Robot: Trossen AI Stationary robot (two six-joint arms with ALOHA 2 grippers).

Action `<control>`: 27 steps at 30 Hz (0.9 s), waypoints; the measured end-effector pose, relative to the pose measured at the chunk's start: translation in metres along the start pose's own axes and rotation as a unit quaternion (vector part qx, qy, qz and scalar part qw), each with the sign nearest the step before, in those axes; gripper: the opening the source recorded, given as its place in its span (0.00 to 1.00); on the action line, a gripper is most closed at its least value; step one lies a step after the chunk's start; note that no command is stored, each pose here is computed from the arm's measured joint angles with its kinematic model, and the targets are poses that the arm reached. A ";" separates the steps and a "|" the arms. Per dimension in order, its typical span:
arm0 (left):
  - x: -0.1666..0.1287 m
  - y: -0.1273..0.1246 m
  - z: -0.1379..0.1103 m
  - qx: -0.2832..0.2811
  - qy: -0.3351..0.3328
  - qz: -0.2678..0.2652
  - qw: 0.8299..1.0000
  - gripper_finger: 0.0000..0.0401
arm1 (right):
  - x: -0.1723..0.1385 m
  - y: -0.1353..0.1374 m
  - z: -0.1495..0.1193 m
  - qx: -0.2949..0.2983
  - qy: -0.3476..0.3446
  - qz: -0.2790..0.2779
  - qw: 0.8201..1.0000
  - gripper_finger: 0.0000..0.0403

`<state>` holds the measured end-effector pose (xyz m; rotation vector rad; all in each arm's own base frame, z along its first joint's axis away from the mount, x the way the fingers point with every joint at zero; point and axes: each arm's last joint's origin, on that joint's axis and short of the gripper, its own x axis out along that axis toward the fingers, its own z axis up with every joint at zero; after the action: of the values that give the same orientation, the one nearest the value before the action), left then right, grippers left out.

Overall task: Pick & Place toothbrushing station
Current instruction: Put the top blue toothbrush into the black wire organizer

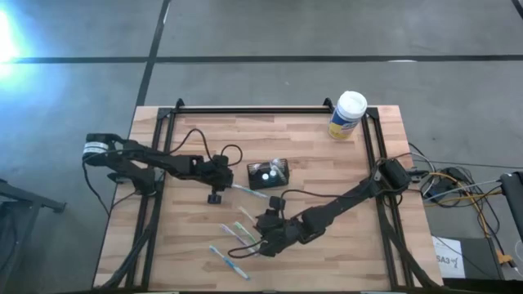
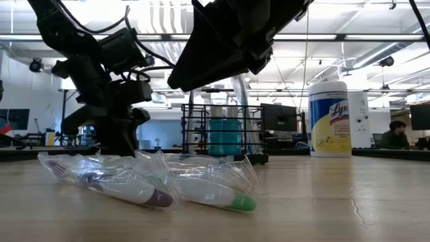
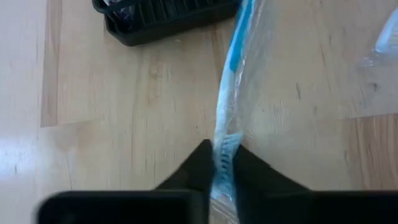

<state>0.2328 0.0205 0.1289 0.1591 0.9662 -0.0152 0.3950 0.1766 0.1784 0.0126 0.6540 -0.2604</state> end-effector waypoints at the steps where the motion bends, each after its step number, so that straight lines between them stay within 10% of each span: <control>1: -0.001 0.000 0.000 0.001 0.000 0.000 1.000 0.06 | 0.000 -0.001 0.001 -0.004 -0.001 0.000 1.000 0.33; 27: -0.125 -0.068 0.046 0.125 -0.036 0.145 0.981 0.05 | -0.021 -0.037 0.110 -0.024 -0.016 -0.027 0.999 0.62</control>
<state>0.1937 -0.0599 0.2479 0.5266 0.8585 0.1249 0.4359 0.1353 0.2806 -0.0561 0.6298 -0.2968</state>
